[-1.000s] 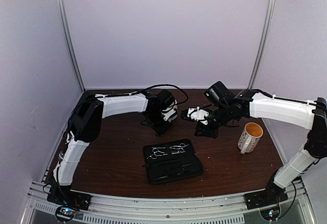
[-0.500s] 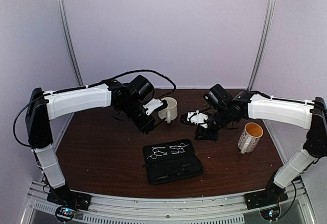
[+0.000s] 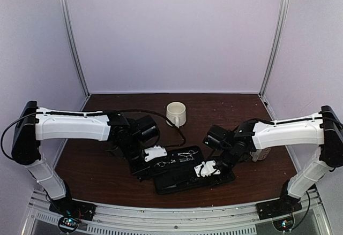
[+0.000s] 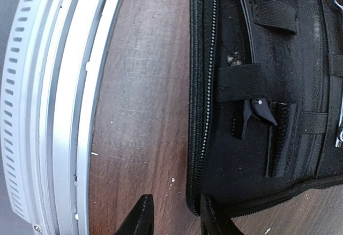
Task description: Sort the hair-cutting tools
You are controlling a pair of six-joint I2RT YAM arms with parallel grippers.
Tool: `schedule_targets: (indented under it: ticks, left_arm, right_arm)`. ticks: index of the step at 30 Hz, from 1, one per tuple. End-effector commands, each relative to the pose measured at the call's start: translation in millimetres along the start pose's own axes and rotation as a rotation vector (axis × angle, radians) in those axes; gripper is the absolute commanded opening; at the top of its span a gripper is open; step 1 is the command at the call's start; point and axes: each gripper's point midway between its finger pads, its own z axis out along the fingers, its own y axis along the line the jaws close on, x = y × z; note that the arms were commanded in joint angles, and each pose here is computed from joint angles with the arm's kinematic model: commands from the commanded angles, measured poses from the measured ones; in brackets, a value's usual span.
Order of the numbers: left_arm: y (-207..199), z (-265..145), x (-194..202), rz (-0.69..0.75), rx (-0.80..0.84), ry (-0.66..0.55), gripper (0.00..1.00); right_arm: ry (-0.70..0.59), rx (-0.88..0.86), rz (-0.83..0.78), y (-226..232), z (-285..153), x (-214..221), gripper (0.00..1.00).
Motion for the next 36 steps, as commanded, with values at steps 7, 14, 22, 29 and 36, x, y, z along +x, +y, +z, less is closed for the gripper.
schedule_targets:
  ticks: [7,14,22,29,36]
  left_arm:
    - [-8.1,15.7,10.3,0.059,0.041,0.08,0.0]
    - [-0.6,34.1,10.5,0.062,0.025,0.133,0.0]
    - [7.7,44.4,-7.2,0.098,0.003,0.133,0.0]
    - [13.1,54.2,-20.7,0.136,-0.01,0.149,0.0]
    - [17.0,59.7,-42.2,0.159,-0.021,0.111,0.0]
  right_arm:
    - [0.099,0.052,-0.022,-5.1,25.4,15.8,0.29]
    - [0.098,0.119,-0.021,-17.4,36.1,18.1,0.24]
    - [0.124,0.139,-0.017,-22.3,41.6,21.7,0.23]
    - [0.127,0.146,-0.014,-21.9,42.0,22.7,0.22]
    - [0.132,0.151,-0.014,-23.3,42.9,23.0,0.21]
